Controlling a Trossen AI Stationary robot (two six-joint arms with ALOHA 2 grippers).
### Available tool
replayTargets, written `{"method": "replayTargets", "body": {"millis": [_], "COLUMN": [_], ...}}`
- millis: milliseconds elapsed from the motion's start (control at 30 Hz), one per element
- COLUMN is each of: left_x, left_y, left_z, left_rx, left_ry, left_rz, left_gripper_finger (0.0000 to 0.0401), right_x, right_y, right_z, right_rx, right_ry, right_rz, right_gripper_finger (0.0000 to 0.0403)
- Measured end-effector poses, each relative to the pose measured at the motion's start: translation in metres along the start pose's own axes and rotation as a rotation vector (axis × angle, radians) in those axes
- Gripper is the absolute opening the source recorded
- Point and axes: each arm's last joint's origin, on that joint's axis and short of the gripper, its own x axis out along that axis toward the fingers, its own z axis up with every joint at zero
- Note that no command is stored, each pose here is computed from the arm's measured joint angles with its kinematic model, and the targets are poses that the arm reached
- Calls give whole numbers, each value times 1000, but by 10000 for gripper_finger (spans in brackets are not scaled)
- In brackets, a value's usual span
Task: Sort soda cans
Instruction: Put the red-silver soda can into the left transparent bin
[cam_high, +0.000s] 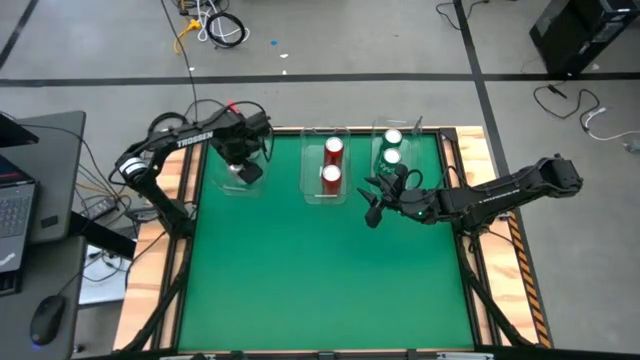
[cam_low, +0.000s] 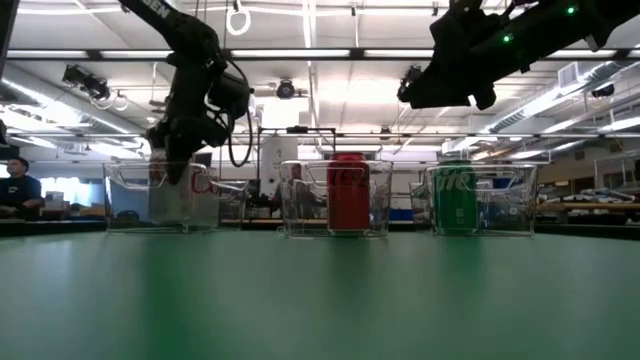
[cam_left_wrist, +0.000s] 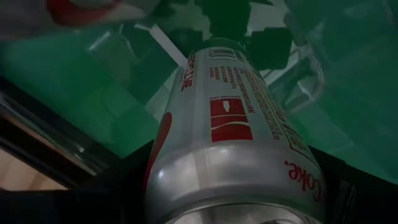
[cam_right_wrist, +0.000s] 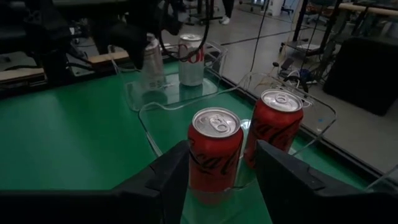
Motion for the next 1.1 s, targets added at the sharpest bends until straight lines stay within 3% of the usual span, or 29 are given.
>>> {"method": "replayTargets", "body": {"millis": [400,800,1100], "left_x": [2,21,14], "left_y": [-2,-3,-3], "left_z": [4,16,19], "left_rx": [-6,-4,-13], "left_ry": [-42,33,32], "left_rz": [-46,-45,-29], "left_gripper_finger": [294,295,301], "right_x": [0,0,0], "right_y": [0,1,1], "right_z": [0,0,0], "right_rx": [0,0,-1], "right_ry": [4,5,6], "right_rz": [15,20,23], "right_gripper_finger": [184,188,188]}}
